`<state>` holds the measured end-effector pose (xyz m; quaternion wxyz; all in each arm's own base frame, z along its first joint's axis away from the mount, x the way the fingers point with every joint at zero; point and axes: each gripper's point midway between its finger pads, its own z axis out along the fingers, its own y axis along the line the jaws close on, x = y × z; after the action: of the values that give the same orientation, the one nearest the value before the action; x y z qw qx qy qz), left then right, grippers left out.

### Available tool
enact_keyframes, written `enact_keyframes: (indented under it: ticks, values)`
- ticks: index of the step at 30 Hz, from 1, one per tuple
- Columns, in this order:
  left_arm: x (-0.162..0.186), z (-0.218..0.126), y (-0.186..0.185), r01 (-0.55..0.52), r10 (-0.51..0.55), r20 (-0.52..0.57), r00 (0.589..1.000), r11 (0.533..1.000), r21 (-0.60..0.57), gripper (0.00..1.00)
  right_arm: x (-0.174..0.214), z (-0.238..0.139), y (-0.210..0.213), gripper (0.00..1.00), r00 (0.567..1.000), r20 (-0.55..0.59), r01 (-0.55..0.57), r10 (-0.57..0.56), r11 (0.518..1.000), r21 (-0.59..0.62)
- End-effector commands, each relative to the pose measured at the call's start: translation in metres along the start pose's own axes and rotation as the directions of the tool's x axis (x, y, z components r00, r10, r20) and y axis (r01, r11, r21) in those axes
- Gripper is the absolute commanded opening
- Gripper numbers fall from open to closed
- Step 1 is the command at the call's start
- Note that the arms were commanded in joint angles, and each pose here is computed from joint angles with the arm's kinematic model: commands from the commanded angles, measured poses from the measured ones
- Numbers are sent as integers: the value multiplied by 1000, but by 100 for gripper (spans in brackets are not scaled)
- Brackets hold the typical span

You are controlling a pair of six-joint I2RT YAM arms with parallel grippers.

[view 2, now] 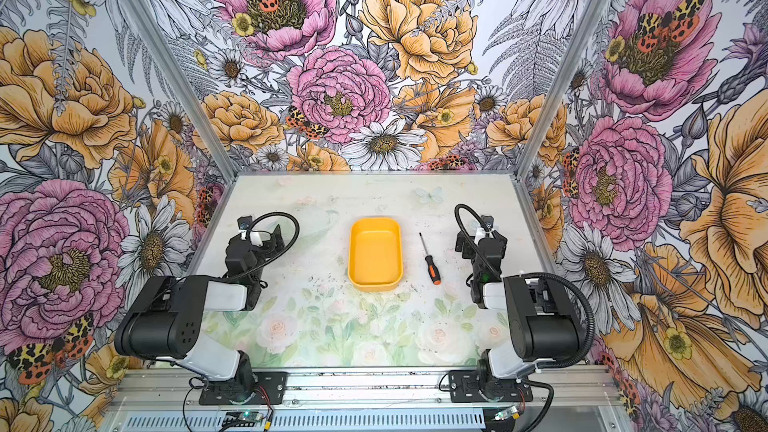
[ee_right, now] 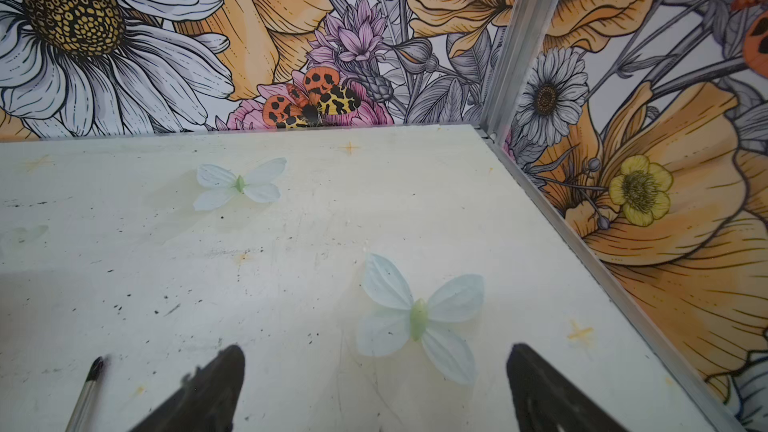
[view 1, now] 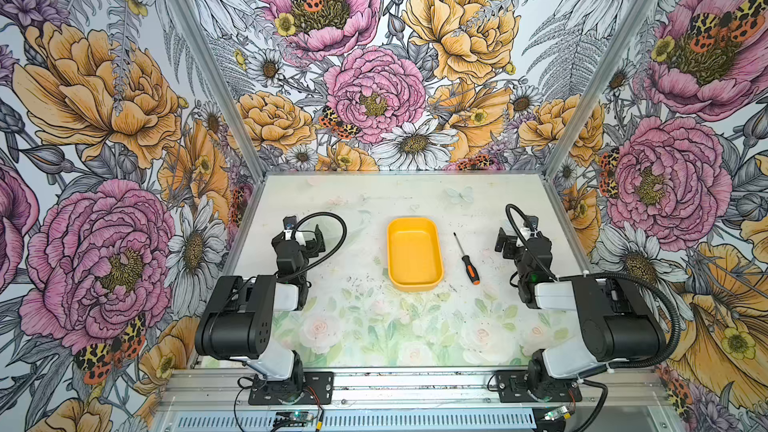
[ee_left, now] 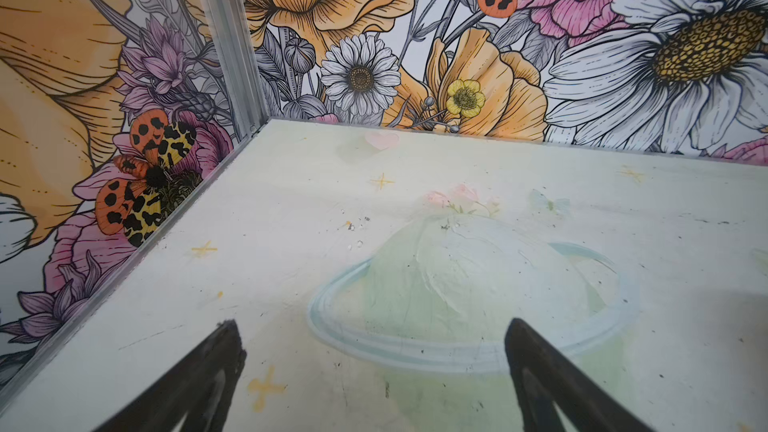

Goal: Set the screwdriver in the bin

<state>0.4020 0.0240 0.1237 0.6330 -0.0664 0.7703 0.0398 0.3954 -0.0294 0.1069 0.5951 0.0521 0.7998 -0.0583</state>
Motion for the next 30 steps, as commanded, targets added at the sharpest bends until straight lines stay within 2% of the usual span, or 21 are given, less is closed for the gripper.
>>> enact_keyframes:
  ticks: [1,5,9,27,30]
  values:
    - [-7,1,-1,7,-7,15,1000,1000,8,99,-7,4,2,99,1000,15,3,-3,1000,-4]
    - [-7,1,-1,7,-7,16,1000,1000,6,99,-7,4,2,100,1000,14,3,-3,1000,-5]
    - [-6,1,-11,-17,16,13,1000,998,64,99,-7,3,3,100,1000,15,6,-6,1000,-4]
    - [-6,0,-16,-28,27,16,1000,996,85,99,-7,3,4,100,1000,18,12,-11,1000,-3]
    - [-7,0,-12,-24,23,18,1000,998,54,99,-7,3,4,99,1000,18,13,-13,1000,-3]
